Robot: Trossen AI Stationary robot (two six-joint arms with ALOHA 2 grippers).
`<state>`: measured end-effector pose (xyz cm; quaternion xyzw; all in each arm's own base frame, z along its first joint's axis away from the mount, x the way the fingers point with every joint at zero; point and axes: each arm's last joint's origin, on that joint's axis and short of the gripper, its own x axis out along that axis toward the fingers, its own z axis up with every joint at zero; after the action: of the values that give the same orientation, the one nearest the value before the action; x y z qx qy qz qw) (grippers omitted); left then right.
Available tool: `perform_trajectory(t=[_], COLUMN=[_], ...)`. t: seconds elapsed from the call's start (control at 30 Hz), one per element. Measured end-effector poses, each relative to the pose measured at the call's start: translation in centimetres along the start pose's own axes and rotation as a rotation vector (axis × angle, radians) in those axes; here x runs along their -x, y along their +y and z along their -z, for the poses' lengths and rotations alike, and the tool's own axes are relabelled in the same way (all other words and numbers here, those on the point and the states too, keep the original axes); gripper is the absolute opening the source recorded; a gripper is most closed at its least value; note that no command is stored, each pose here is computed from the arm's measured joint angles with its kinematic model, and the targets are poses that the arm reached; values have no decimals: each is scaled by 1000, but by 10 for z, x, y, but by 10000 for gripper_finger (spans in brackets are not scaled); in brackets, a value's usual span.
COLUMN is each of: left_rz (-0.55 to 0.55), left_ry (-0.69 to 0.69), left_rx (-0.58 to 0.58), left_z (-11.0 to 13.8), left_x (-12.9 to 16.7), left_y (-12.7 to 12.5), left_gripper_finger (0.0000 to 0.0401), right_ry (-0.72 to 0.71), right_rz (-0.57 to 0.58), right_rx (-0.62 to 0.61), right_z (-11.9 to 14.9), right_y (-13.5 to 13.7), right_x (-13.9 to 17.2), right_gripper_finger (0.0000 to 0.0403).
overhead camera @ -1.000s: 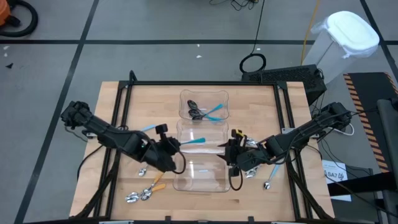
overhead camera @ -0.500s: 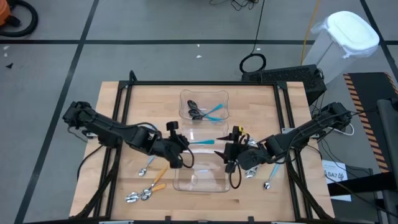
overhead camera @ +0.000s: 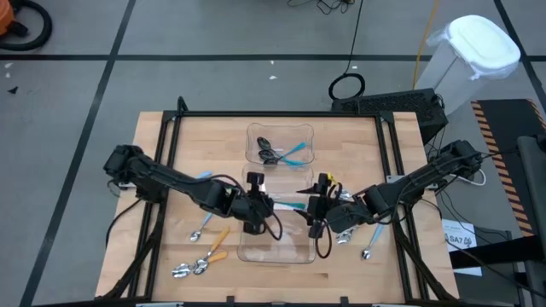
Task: Sort silverware by color (type)
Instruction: Put the dark blue spoon into the top transparent bin
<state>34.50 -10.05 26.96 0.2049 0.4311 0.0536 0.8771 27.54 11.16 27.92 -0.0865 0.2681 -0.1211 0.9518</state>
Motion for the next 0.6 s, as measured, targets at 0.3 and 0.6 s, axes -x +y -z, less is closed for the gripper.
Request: perform_trajectory(t=[0.3, 0.6], left_rz=[9, 7], left_ry=[-4, 1], left_rx=[21, 26], left_z=[-20, -20], left_x=[0, -1], left_y=[-5, -5], left_gripper_finger=[8, 8], right_ry=[61, 131], right_rz=[-13, 8], right_rx=[20, 63], right_z=[7, 16], right_y=[1, 3], right_x=[-2, -13], right_gripper_finger=[247, 223])
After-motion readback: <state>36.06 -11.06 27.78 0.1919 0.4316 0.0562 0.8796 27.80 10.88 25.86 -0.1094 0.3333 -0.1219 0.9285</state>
